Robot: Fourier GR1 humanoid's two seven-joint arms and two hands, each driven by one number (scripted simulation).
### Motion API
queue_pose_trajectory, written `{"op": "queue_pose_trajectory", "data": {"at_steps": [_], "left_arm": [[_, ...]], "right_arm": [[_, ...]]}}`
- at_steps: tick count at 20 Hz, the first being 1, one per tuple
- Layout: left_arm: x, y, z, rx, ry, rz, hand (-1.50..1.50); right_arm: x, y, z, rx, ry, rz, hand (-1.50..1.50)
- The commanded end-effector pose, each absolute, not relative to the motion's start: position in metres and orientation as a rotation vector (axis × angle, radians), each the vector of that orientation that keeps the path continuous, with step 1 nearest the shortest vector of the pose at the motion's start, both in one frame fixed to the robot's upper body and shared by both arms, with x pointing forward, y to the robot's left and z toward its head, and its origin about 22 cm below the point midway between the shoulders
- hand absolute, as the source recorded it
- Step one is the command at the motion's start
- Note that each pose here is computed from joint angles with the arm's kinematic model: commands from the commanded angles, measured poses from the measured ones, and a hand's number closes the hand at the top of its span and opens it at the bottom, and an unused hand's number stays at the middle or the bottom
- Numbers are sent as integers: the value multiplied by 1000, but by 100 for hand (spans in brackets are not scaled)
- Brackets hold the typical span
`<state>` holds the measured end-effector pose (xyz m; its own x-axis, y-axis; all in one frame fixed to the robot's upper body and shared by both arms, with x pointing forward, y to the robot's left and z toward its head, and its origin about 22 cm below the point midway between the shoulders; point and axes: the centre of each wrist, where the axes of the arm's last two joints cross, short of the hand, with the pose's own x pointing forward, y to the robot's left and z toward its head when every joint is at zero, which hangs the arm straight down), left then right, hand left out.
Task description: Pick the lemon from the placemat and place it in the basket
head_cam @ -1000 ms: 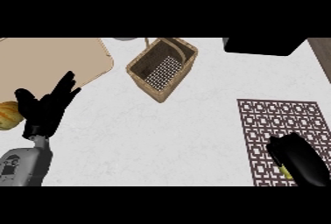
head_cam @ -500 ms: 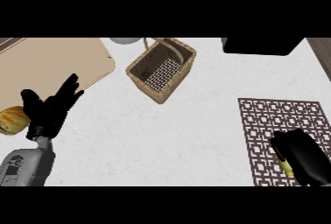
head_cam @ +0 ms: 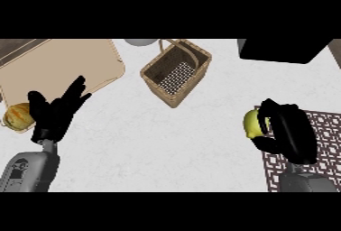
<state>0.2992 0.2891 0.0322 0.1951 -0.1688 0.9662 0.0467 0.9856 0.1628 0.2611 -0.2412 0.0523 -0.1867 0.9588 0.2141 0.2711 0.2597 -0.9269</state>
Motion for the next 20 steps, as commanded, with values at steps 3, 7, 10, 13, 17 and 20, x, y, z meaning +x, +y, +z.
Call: {"op": "queue_pose_trajectory", "data": {"at_steps": [3, 7, 10, 13, 17, 20], "left_arm": [[304, 282, 37, 85, -1385, -183, 0], [308, 274, 38, 73, -1383, -208, 0], [313, 270, 45, 69, -1405, -229, 0], [316, 267, 46, 67, -1403, -235, 0], [318, 261, 47, 63, -1406, -240, 0], [321, 254, 48, 47, -1408, -240, 0]], "right_arm": [[286, -198, 112, -1157, -1784, 593, 150], [299, -179, 143, -1206, -1767, 421, 150], [307, -166, 167, -1261, -1723, 301, 150], [316, -151, 190, -1295, -1656, 198, 150], [327, -121, 223, -1345, -1580, 101, 150], [335, -93, 246, -1363, -1504, 56, 150]]}}
